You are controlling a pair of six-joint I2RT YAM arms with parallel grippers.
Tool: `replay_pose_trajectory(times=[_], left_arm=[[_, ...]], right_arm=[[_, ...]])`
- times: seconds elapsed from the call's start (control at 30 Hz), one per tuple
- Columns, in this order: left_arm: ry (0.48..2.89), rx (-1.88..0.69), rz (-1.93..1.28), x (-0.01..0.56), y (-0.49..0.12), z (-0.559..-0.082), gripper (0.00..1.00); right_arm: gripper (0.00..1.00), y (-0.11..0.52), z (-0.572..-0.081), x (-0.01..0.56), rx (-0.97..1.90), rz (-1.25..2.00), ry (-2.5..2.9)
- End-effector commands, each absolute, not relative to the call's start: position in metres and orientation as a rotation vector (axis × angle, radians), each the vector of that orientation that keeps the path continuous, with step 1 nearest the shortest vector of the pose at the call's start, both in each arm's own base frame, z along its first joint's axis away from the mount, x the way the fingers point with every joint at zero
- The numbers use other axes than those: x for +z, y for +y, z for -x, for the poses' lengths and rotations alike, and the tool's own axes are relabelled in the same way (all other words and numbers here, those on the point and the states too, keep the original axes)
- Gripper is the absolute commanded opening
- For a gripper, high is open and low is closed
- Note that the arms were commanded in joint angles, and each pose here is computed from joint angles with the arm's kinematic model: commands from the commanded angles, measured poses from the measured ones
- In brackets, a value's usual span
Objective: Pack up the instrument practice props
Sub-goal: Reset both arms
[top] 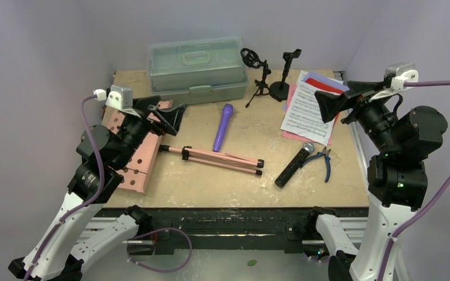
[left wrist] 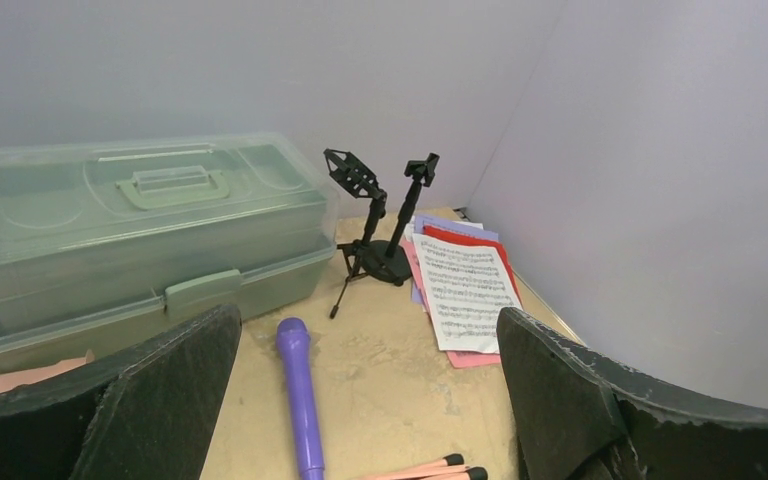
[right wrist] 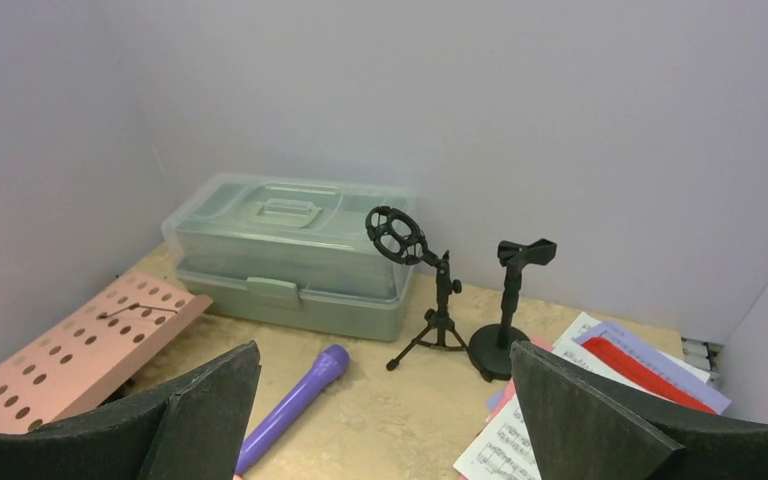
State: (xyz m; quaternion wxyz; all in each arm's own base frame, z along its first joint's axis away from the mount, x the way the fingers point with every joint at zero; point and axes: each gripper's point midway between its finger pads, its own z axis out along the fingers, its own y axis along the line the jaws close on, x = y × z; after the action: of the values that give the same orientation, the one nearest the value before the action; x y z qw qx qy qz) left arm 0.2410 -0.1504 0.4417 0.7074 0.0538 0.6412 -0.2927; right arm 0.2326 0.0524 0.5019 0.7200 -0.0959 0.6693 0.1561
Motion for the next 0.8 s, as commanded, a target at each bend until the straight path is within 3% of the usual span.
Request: replay_pose_trajectory(times=[0.0,0.77], left_arm=[[1.397,-0.676,-0.09,0.448,-0.148,-0.237,1.0],[1.427,-0.71,-0.123,0.44,-0.158,-0.238,1.0]], right_arm=[[0.99,0.049,-0.227,0.508,0.32,0.193,1.454],[0.99,0.043,-0.227,0.507,0.264,0.224,1.461]])
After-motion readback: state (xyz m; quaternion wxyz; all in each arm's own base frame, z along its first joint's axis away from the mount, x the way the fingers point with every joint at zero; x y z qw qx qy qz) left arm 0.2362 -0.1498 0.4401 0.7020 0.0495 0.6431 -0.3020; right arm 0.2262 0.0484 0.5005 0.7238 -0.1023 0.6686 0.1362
